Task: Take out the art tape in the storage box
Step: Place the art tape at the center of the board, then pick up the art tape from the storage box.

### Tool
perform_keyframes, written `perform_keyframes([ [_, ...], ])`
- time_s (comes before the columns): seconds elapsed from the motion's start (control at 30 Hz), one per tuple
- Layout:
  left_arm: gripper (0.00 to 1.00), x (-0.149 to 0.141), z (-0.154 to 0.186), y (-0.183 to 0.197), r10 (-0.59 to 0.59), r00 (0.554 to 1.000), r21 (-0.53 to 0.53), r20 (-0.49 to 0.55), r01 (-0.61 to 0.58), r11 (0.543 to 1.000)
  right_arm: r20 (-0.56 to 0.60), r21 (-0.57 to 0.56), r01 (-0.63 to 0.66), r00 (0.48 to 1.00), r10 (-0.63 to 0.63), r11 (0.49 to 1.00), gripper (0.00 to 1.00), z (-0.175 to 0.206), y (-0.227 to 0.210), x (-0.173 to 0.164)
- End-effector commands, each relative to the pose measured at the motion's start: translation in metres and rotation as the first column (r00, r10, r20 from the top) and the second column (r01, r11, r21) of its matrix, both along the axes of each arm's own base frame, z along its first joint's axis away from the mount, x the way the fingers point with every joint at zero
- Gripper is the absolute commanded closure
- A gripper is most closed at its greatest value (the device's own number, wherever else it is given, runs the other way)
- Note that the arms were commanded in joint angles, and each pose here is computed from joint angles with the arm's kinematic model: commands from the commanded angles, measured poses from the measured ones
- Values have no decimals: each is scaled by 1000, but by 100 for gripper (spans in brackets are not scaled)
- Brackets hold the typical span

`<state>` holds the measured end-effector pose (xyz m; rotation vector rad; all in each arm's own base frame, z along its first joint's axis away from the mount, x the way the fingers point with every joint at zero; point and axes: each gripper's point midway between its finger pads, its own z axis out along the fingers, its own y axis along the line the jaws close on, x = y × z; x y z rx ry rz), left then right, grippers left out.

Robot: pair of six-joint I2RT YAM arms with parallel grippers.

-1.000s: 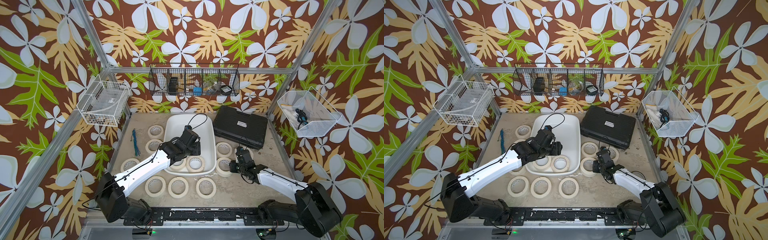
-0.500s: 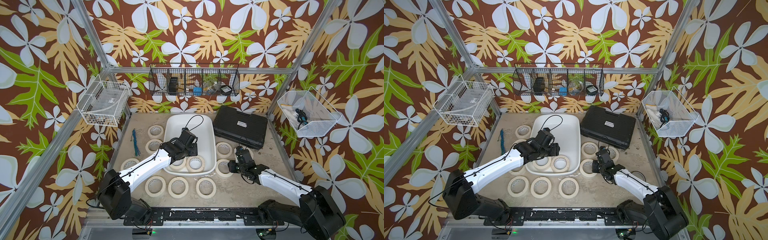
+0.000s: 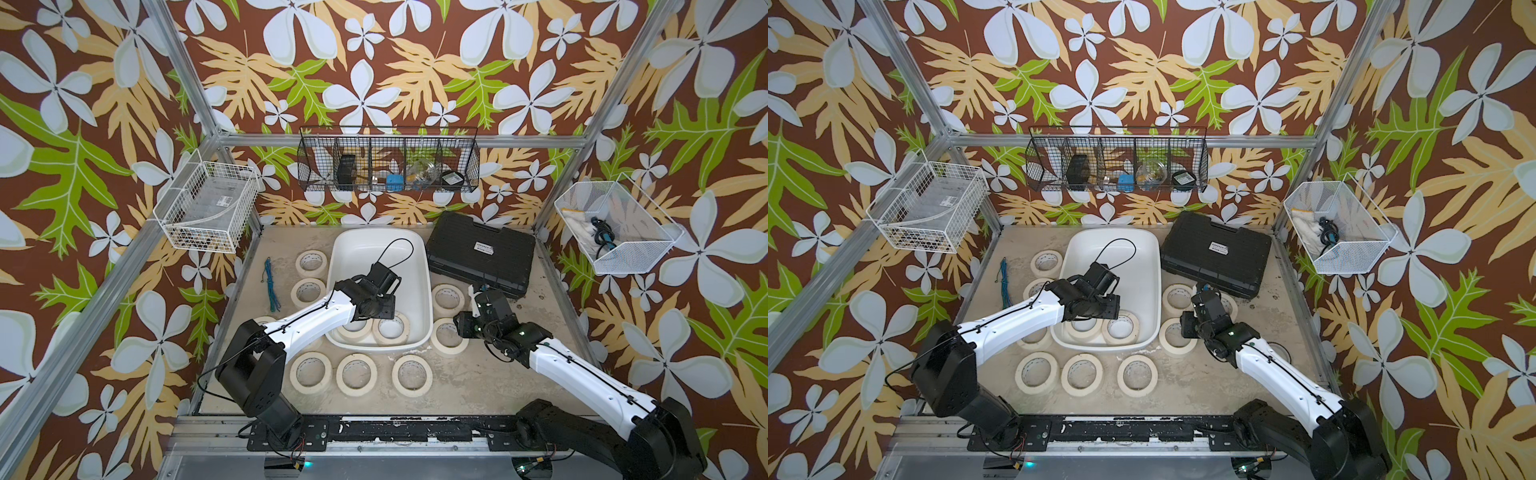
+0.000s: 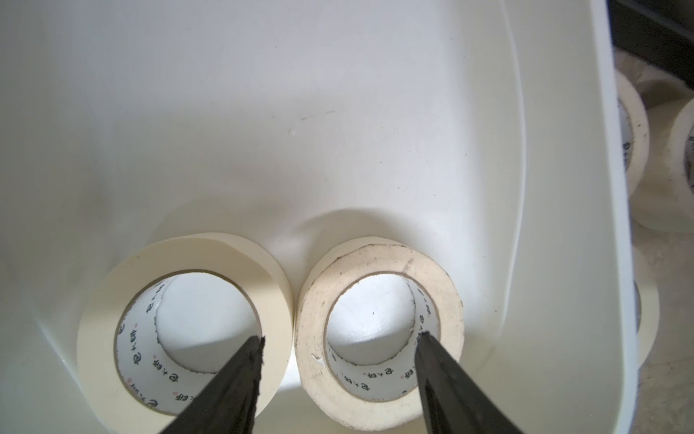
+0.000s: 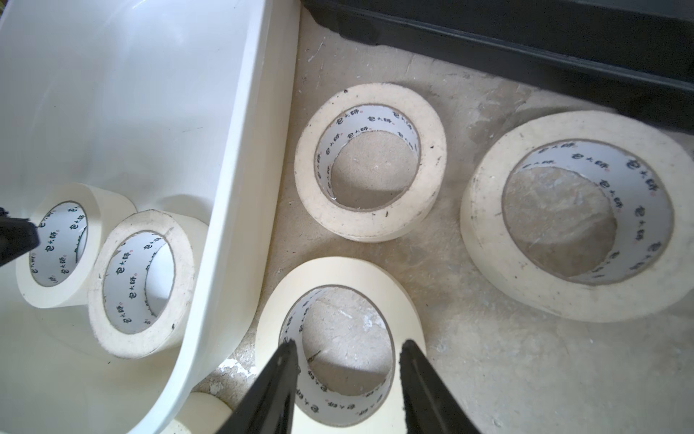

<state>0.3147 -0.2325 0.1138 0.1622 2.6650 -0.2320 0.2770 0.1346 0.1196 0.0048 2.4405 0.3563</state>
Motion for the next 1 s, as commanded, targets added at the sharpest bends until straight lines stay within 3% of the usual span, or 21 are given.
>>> perform_keyframes([
  [0.0, 34, -1, -5, 4, -22, 1000, 34, -16, 23, 999, -21, -14, -16, 1000, 16, 1000, 52, 1, -2, -7],
  [0.27, 47, 11, -32, 4, -45, 997, 84, -59, 50, 995, -13, -9, -25, 1000, 25, 1000, 51, 5, -1, -9],
  [0.5, 45, 15, -52, 1, -96, 991, 137, -94, 108, 985, -9, -9, -27, 1000, 27, 1000, 51, 6, -2, -10],
  [0.97, 44, 6, -66, -13, -182, 971, 91, -158, 198, 976, -2, -18, -37, 999, 37, 999, 51, 6, -1, -8],
])
